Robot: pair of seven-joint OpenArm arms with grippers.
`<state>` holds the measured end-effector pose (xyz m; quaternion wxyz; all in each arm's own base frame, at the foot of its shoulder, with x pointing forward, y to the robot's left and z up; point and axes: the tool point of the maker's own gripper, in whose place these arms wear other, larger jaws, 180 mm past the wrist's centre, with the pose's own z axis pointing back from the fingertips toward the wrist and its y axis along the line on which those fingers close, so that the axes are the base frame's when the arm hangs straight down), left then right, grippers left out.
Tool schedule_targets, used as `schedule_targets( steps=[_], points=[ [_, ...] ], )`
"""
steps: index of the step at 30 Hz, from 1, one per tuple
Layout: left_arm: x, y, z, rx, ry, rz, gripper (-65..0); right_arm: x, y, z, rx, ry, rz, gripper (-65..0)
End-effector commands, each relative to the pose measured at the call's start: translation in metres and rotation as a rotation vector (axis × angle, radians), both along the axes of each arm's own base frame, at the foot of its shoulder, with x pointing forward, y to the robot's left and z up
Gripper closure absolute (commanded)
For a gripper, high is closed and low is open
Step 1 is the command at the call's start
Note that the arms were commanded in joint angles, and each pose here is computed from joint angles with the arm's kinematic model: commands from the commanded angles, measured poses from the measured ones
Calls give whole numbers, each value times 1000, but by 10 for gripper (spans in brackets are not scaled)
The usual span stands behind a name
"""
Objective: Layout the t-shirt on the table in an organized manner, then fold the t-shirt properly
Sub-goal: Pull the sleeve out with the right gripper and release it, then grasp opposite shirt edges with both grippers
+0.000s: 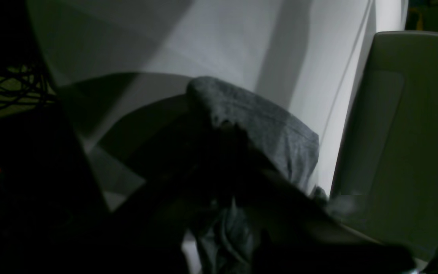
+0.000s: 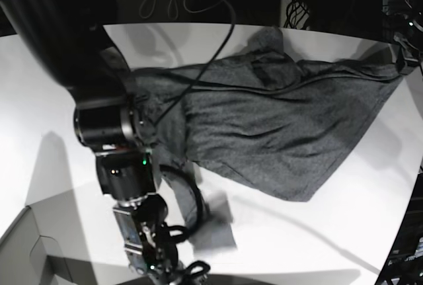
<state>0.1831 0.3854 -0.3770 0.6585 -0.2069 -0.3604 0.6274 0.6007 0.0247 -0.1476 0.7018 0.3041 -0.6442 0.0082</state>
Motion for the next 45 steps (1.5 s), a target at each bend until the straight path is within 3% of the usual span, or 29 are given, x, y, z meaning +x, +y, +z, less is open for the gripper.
schedule_targets(
  steps=[1,4,8,13,15,19,25,27,30,33,39,45],
  points=[
    [6,1,14,-24,-36,-9,-1,4,2,33,44,-63,-1,0],
    [6,1,14,-24,-36,-9,-1,4,3,35,71,-58,2,0],
    [8,0,14,-26,-39,-11,-1,-4,26,21,-24,-57,62,0],
    [10,-1,14,-26,-44,-13,-1,-26,42,-40,-92,24,111,0],
    [11,-1,15,-26,-47,-13,-1,-39,48,-74,-126,102,142,0],
    [16,0,15,-34,-59,-9,-4,-49,6,-125,-197,221,114,0],
    [27,1,23,-30,-88,-10,-7,-79,-53,-128,-308,193,93,0],
    [32,1,25,-32,-101,-11,-43,-89,-58,-130,-349,208,109,0],
    [33,1,27,-32,-104,-9,-158,-105,-78,-144,-401,245,107,0],
    [33,1,26,-34,-105,-5,-215,-123,-104,-161,-396,275,67,0],
    [37,3,34,-21,-127,-8,-217,-151,-136,-166,-342,278,-18,0],
    [58,26,83,-3,-299,32,-217,-202,-184,-178,-363,301,-111,0]
  ],
)
